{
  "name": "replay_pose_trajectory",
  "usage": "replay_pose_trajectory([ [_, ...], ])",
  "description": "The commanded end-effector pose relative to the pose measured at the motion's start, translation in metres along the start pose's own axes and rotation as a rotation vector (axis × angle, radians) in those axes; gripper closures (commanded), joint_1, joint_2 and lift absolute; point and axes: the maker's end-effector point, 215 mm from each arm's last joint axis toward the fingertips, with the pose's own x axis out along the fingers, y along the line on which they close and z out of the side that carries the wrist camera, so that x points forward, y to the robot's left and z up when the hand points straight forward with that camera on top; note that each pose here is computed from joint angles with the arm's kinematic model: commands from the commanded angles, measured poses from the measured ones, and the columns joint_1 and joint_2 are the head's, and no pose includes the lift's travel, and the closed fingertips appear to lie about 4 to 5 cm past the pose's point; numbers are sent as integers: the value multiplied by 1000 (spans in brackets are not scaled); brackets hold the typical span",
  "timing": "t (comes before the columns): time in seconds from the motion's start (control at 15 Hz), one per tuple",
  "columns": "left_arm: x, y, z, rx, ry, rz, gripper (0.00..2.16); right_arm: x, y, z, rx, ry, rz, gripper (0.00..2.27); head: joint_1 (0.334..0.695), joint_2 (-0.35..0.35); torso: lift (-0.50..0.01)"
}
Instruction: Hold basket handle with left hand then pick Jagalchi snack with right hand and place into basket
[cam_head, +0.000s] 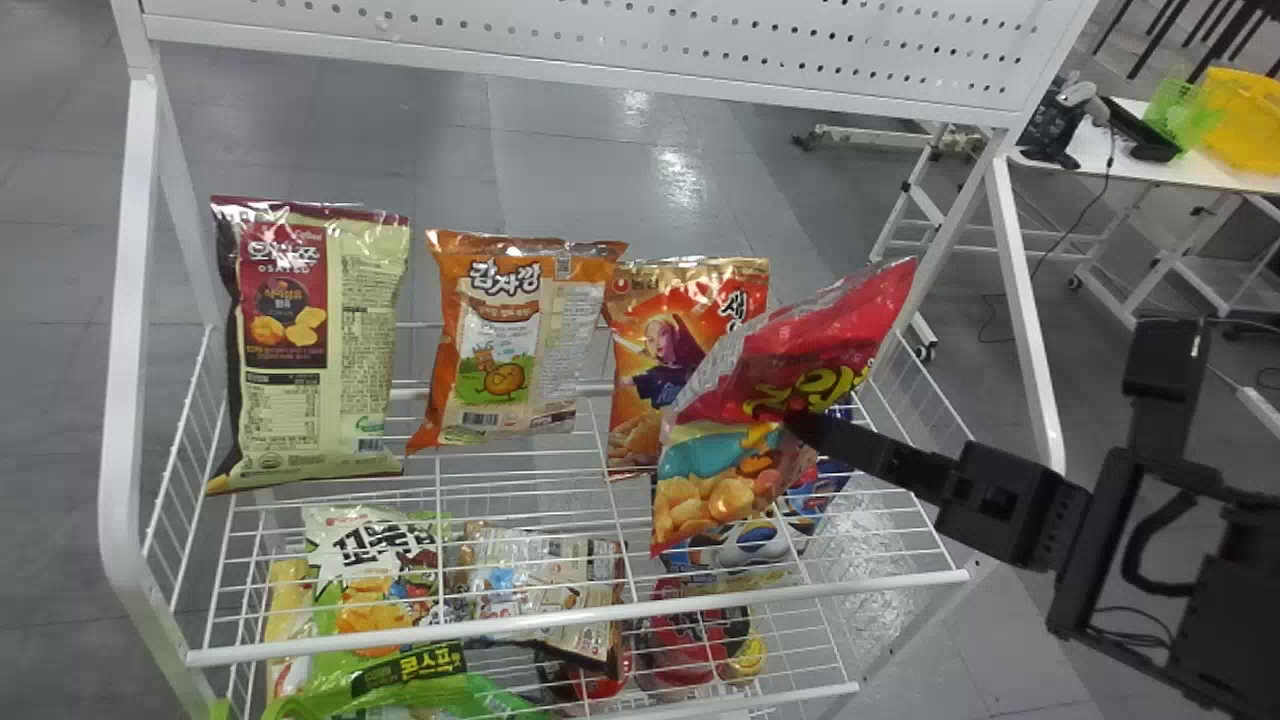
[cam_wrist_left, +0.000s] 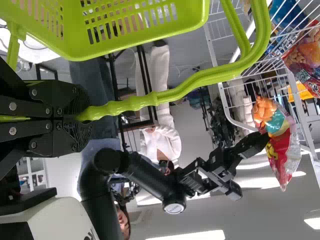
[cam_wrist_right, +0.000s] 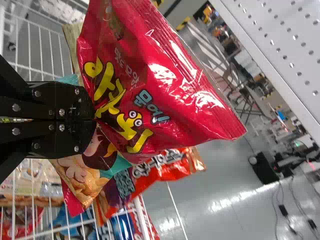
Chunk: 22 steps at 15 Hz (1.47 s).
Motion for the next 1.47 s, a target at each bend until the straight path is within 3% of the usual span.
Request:
replay_pose_trajectory([
  [0.0, -1, -4, 1, 6, -2, -11, 2148, -3, 14, -21, 24, 38, 59, 2243, 695, -237, -9],
  [0.4, -2, -6, 4, 16, -10, -11, 2148, -5, 64, -64, 68, 122, 241, 2243, 695, -156, -9],
  [0.73, -2, -7, 6, 20, -17, -15, 2148, 2, 104, -91, 109, 185, 387, 2243, 695, -48, -9],
  [0.87, -3, -7, 8, 25, -20, -13, 2148, 3, 111, -108, 137, 222, 416, 2243, 695, 8, -9],
  [1.4, -9, -14, 21, 50, -43, -24, 2148, 17, 131, -165, 271, 358, 525, 2243, 695, 123, -9],
])
